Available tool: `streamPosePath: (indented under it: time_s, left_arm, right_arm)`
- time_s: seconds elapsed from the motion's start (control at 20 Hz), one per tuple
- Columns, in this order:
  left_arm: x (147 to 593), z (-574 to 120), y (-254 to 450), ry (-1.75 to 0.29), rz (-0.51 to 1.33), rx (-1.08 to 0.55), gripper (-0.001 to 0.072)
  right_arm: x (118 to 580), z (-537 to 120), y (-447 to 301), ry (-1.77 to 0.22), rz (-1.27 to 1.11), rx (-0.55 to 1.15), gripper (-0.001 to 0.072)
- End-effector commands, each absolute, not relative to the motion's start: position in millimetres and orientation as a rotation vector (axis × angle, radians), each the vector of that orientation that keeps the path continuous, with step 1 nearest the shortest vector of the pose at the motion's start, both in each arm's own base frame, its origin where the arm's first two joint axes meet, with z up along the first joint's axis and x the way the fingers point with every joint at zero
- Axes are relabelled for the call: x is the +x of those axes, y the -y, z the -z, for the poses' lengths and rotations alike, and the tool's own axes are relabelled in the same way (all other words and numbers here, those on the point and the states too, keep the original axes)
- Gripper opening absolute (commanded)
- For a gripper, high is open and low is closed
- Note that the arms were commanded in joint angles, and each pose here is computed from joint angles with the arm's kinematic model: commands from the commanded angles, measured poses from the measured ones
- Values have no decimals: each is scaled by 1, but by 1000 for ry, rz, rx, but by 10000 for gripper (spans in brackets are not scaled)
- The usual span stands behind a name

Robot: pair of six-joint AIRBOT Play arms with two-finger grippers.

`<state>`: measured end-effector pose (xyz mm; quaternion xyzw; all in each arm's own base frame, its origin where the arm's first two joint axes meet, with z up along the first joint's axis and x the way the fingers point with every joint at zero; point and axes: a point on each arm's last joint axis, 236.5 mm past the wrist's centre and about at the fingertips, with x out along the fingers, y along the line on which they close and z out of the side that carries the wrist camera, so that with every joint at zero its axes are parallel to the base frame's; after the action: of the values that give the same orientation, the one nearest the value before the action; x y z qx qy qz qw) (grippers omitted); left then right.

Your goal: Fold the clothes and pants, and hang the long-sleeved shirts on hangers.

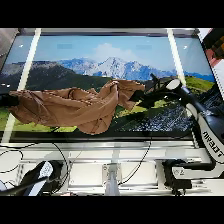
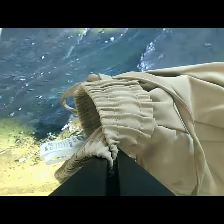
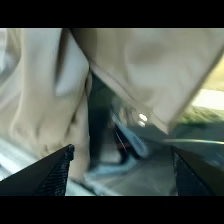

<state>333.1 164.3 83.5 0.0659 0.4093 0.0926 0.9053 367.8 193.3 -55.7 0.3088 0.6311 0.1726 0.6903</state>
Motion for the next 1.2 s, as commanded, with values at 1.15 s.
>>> streamPosePath:
  time_s: [1.15]
  left_arm:
    - [334,-79,-164,-854,-187,127,54]
  right_arm:
    - [375,120,-202,-1428,-97,868,412]
